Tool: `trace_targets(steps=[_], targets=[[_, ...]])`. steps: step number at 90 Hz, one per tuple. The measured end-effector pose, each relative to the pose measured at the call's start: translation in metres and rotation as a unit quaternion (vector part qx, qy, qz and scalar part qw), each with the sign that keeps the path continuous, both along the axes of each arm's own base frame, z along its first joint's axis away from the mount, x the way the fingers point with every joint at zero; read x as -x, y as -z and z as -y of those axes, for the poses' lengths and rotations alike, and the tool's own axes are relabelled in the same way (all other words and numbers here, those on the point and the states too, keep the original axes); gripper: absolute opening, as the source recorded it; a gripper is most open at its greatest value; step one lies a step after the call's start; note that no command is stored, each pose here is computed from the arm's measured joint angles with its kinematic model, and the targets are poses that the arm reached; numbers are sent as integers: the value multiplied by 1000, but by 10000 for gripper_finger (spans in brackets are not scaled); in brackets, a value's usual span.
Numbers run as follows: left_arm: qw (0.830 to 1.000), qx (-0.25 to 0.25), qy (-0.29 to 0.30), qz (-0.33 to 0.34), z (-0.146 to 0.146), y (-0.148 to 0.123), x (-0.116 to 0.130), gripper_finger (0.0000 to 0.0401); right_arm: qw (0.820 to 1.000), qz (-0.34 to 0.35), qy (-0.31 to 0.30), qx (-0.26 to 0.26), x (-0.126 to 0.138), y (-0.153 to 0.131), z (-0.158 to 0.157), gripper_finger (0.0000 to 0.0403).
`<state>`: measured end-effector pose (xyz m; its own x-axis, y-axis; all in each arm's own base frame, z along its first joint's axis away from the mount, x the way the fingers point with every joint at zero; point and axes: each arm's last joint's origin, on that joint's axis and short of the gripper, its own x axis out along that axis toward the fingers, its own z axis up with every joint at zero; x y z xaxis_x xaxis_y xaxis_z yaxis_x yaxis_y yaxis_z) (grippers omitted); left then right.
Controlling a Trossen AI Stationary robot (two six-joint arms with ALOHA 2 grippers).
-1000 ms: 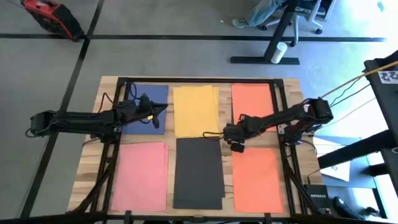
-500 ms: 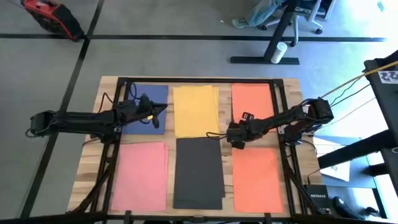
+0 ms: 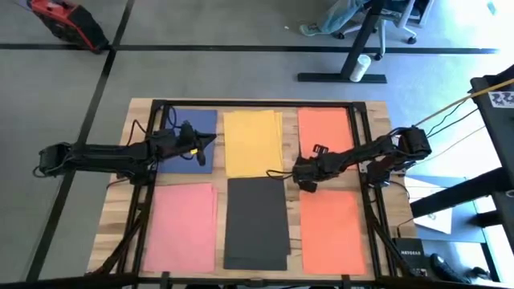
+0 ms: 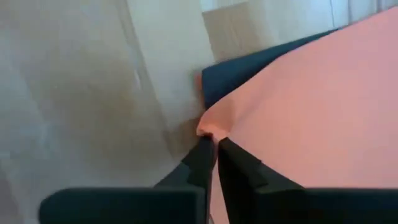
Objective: Organize paper
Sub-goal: Stack the orange paper on top of the other orange paper
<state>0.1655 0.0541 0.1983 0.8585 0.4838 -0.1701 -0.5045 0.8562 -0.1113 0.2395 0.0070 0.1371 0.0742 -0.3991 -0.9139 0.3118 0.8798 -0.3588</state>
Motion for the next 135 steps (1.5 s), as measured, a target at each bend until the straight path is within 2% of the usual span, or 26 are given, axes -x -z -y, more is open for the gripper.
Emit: trace_targets(steps=[12,22,30,37,54,87,113,135], targets=[[1000,0,0,0,0,0,0,1,999,-4,-3,-34,-8,-14,-3,2],[1000,0,0,-1,0,0,0,1,993,-22,-5,-113,-13,-27,-7,1],[1000,1,0,-3,0,1,0,1,978,-36,0,-206,-15,-38,-15,1],[1000,1,0,-4,0,1,0,1,962,-52,5,-268,-16,-48,-23,1],[1000,4,0,-10,0,2,0,1,933,-67,6,-354,-19,-68,-47,0],[1000,4,0,-10,0,2,0,1,898,-88,-18,-431,-12,-80,-103,0],[1000,2,0,-11,0,2,0,1,847,-38,-67,-526,-14,-88,-156,0],[1000,1,1,-12,0,2,0,1,828,-34,-19,-559,-11,-92,-178,0]])
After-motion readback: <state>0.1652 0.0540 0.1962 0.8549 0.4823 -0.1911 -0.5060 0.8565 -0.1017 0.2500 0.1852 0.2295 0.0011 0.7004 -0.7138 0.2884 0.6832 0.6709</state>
